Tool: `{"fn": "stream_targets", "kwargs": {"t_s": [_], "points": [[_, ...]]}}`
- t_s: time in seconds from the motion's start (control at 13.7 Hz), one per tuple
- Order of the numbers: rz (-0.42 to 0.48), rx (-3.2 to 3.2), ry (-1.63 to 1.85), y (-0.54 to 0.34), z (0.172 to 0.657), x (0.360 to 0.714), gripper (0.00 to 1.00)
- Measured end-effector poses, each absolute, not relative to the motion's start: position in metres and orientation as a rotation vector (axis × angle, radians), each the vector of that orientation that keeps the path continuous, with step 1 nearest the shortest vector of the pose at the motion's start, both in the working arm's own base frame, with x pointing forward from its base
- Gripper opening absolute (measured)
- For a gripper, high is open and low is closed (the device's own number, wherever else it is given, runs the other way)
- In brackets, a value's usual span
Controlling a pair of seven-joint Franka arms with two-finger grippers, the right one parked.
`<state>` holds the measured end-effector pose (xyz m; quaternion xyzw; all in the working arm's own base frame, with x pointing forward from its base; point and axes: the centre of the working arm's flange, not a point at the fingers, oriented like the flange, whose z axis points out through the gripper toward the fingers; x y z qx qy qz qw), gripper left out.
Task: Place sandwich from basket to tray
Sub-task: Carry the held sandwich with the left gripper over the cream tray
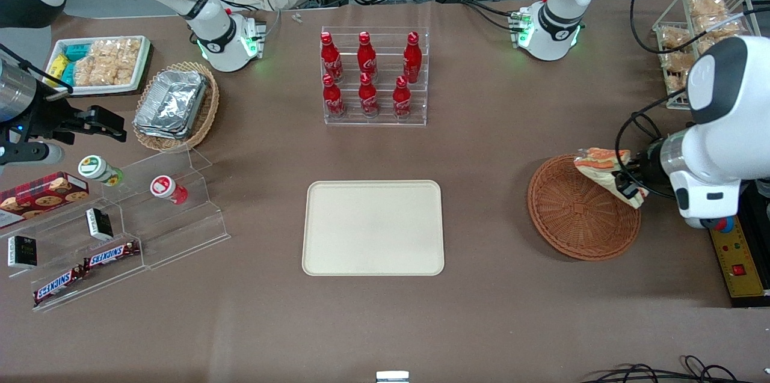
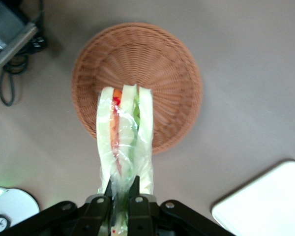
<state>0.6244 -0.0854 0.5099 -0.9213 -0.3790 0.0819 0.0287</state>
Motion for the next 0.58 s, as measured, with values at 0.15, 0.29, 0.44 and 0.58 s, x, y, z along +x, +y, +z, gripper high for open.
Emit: {"fn": "stream_targets", "kwargs": {"t_s": [0.15, 0.29, 0.44, 0.58], "points": [[0.235, -2.939, -1.091, -0.128, 0.511, 0.624, 0.12], [0.214, -3.054, -0.923, -0.184, 0.509, 0.618, 0.12], [0.194, -3.178, -0.630, -0.245, 0.500, 0.607, 0.12], [0.125, -3.247, -0.344, -0.304, 0.480, 0.597, 0.12]]}}
